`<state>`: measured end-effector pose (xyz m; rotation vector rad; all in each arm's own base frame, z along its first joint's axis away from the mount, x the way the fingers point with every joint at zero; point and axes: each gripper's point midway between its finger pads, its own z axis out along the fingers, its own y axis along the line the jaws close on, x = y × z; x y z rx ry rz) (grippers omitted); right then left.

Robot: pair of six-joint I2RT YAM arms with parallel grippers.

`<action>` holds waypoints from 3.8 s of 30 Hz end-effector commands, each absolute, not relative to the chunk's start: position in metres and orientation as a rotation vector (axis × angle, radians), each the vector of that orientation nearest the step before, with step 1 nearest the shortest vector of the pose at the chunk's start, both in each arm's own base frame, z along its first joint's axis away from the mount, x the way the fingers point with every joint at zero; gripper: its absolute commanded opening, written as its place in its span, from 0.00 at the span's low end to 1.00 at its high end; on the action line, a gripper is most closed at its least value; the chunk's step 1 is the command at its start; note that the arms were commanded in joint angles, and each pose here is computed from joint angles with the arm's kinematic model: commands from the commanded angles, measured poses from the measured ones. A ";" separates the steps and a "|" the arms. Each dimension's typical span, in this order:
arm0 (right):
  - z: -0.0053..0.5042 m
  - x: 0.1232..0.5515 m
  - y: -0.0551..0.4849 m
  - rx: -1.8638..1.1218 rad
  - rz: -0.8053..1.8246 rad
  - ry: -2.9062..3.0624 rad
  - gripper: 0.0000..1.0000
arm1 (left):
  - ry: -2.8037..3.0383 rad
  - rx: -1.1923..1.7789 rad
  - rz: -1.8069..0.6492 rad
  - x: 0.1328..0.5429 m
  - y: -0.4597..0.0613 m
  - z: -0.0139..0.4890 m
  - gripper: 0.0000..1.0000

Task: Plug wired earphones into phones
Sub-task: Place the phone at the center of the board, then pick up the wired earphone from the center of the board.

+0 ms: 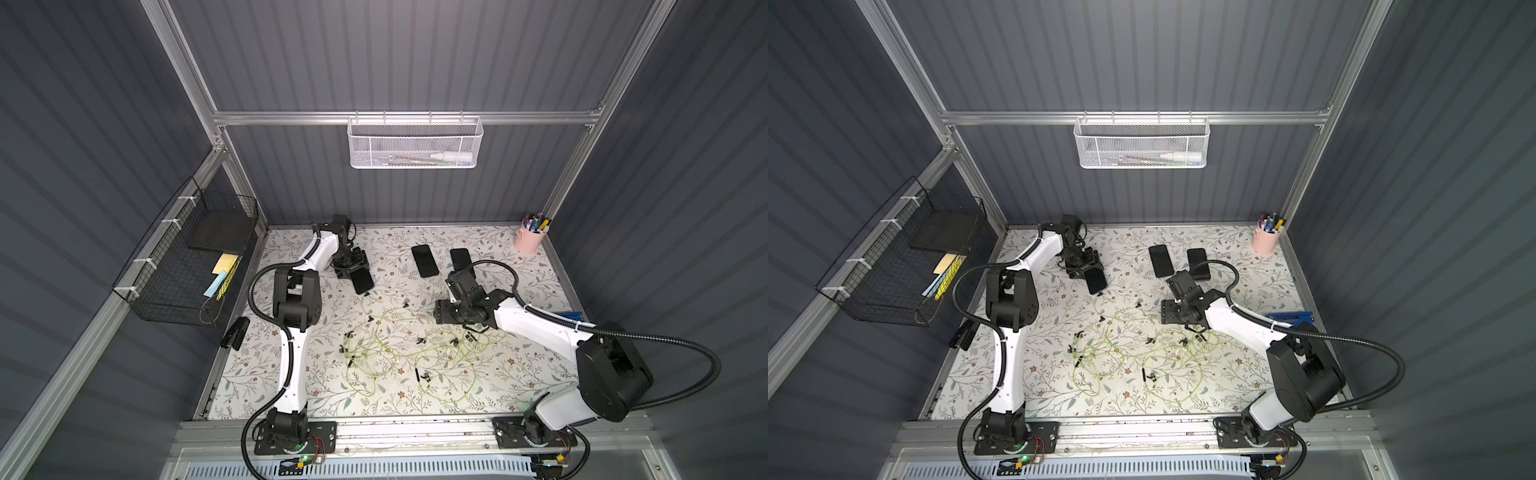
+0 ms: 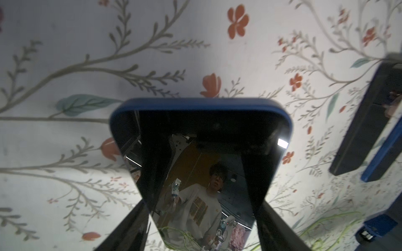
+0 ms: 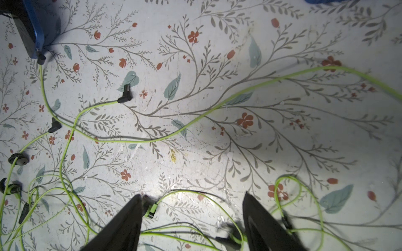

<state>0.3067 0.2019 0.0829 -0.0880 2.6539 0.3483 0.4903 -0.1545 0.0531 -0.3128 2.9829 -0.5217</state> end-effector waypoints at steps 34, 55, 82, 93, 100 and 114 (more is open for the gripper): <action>0.103 0.278 0.161 0.106 0.179 2.779 0.74 | 2.784 1.002 -0.497 0.387 -0.290 0.055 0.77; 0.091 0.283 0.151 0.139 0.214 2.780 0.74 | 2.840 1.299 -0.168 0.338 -0.277 0.011 0.55; 0.081 0.318 0.218 0.328 0.724 2.677 0.70 | 2.797 0.889 -0.411 0.343 -0.318 0.026 0.00; 0.072 0.336 0.241 0.399 0.851 2.644 0.63 | 2.669 0.667 -0.488 0.352 -0.312 0.069 0.00; 0.070 0.348 0.265 0.373 0.944 2.626 0.57 | 2.672 0.625 -0.507 0.340 -0.304 0.066 0.00; 0.077 0.360 0.305 0.260 1.148 2.575 0.38 | 2.664 0.658 -0.568 0.333 -0.308 0.069 0.00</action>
